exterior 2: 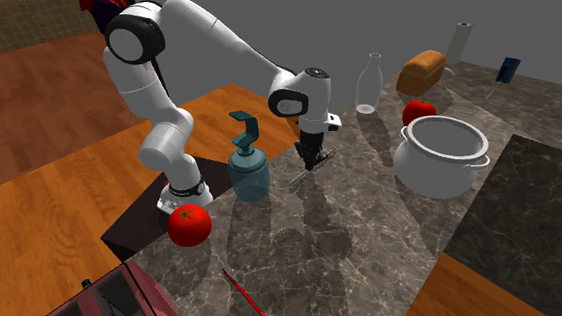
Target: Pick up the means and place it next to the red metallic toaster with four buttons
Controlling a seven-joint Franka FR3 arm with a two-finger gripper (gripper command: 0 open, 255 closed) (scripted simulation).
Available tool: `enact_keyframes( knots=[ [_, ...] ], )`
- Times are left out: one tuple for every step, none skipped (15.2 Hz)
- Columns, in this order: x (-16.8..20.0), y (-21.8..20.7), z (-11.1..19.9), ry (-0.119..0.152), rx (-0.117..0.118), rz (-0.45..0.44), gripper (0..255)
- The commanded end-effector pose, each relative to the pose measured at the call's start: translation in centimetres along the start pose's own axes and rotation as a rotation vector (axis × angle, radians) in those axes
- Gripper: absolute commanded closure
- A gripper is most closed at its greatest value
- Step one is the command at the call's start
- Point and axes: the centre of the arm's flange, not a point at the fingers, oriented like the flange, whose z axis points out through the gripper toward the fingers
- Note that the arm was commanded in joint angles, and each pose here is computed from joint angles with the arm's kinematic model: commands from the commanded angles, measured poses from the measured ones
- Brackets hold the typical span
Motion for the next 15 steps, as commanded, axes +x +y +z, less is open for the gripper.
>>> enact_keyframes(
  knots=[
    [0.0, 0.0, 0.0, 0.0, 0.0, 0.0, 255],
    [0.0, 0.0, 0.0, 0.0, 0.0, 0.0, 255],
    [0.0, 0.0, 0.0, 0.0, 0.0, 0.0, 255],
    [0.0, 0.0, -0.5, 0.0, 0.0, 0.0, 255],
    [-0.1, 0.0, -1.0, 0.0, 0.0, 0.0, 255],
    [-0.1, 0.0, -1.6, 0.0, 0.0, 0.0, 255],
    [-0.1, 0.0, -2.1, 0.0, 0.0, 0.0, 255],
    [-0.1, 0.0, -2.6, 0.0, 0.0, 0.0, 255],
    [-0.2, 0.0, -3.2, 0.0, 0.0, 0.0, 255],
    [-0.2, 0.0, -3.7, 0.0, 0.0, 0.0, 255],
    [-0.2, 0.0, -4.2, 0.0, 0.0, 0.0, 255],
    [-0.2, 0.0, -4.7, 0.0, 0.0, 0.0, 255],
    [-0.3, 0.0, -5.3, 0.0, 0.0, 0.0, 255],
    [-0.3, 0.0, -5.8, 0.0, 0.0, 0.0, 255],
    [-0.3, 0.0, -6.3, 0.0, 0.0, 0.0, 255]
  ],
)
